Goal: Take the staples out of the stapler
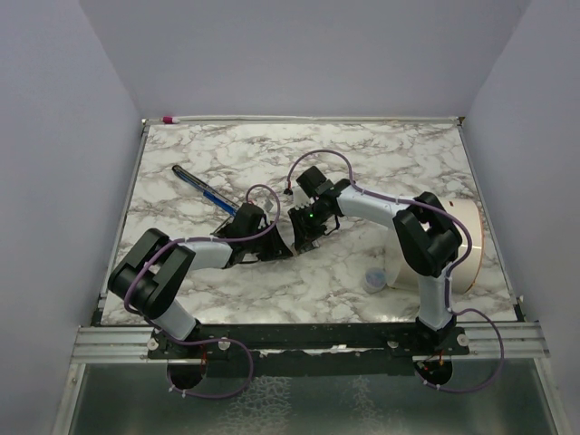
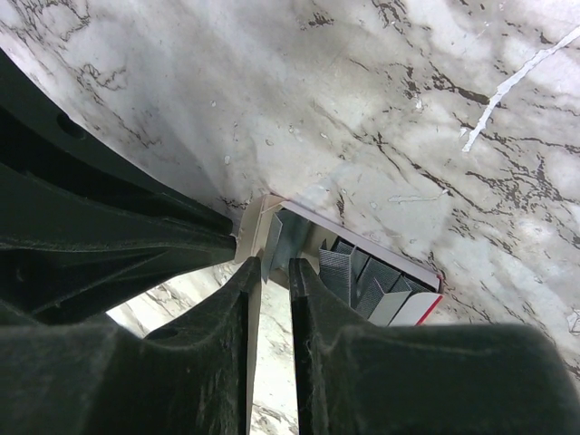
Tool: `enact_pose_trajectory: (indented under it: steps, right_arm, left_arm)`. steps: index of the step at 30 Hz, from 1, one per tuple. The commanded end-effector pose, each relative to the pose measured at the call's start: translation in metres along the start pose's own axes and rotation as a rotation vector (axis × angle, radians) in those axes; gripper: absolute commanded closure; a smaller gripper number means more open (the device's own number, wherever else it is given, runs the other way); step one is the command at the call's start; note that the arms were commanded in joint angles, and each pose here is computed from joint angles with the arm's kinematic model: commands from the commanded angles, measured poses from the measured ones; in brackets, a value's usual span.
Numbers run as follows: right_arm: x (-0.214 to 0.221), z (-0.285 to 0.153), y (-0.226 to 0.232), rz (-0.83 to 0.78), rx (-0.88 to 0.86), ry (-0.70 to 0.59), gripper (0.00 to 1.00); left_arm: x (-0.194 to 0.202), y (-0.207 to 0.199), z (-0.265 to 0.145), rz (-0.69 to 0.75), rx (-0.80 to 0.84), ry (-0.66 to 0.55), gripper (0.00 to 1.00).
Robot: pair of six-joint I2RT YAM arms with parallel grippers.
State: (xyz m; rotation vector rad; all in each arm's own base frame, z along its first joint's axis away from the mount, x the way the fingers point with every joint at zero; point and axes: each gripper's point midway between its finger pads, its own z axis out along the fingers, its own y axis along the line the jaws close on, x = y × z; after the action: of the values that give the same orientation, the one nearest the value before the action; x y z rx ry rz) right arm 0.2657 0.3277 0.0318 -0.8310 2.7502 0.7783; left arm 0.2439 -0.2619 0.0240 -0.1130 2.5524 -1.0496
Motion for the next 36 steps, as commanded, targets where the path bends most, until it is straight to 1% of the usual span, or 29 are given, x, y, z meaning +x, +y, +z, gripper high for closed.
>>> enact_pose_trajectory:
  steps: [1,10,30,32,36]
  right_arm:
    - [-0.010,-0.003,0.008,-0.007,-0.016,-0.032,0.82]
    - [-0.009,0.001,0.009,-0.008,-0.017,-0.020,0.84]
    - [-0.006,0.010,0.009,0.004,-0.006,-0.004,0.84]
    - [-0.007,0.010,0.009,0.005,-0.004,-0.003,0.86]
    - [-0.008,0.009,0.007,0.006,0.011,-0.006,0.95]
  left_arm:
    - [0.004,0.001,0.000,0.000,0.019,0.014,0.88]
    - [0.009,0.002,0.003,-0.014,0.033,0.027,0.94]
    - [0.006,-0.002,-0.002,-0.002,0.037,0.012,0.94]
    - [0.005,-0.002,-0.002,0.000,0.037,0.011,0.94]
    - [0.006,-0.002,-0.003,0.002,0.033,0.011,0.94]
